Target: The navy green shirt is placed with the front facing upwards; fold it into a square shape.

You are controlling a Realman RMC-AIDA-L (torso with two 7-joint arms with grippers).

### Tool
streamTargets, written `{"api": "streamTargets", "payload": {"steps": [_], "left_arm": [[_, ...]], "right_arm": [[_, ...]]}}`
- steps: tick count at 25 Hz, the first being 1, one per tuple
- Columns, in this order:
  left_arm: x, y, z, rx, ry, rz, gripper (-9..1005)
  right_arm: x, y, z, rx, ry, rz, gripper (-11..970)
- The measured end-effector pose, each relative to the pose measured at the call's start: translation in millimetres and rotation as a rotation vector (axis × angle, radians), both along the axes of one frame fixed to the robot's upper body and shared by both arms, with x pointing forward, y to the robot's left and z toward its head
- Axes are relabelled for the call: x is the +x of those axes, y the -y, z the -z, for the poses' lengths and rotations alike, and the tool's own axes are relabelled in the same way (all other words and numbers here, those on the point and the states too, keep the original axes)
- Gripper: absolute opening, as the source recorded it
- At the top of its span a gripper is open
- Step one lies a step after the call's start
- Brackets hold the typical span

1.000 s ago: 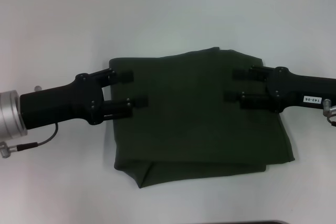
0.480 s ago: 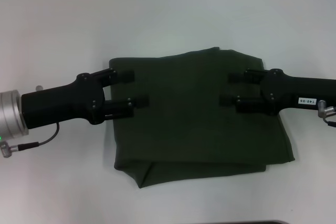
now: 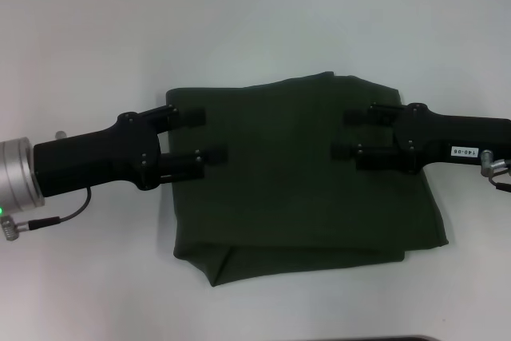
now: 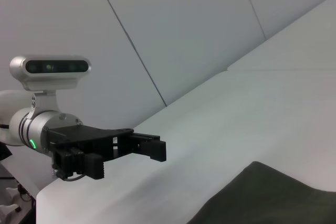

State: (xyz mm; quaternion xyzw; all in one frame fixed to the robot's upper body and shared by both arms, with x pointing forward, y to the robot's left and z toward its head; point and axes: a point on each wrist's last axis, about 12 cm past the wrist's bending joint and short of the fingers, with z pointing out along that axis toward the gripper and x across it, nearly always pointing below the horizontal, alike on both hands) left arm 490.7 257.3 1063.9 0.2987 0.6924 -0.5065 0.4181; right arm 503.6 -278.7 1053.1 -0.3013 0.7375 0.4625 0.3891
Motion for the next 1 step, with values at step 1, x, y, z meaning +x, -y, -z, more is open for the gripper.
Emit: {"api": "streamTargets", "payload": {"steps": [1], "left_arm": [[0.0, 0.0, 0.0, 0.0, 0.0, 0.0, 844]], "right_arm": [[0.0, 0.0, 0.1, 0.0, 0.0, 0.0, 868]]}}
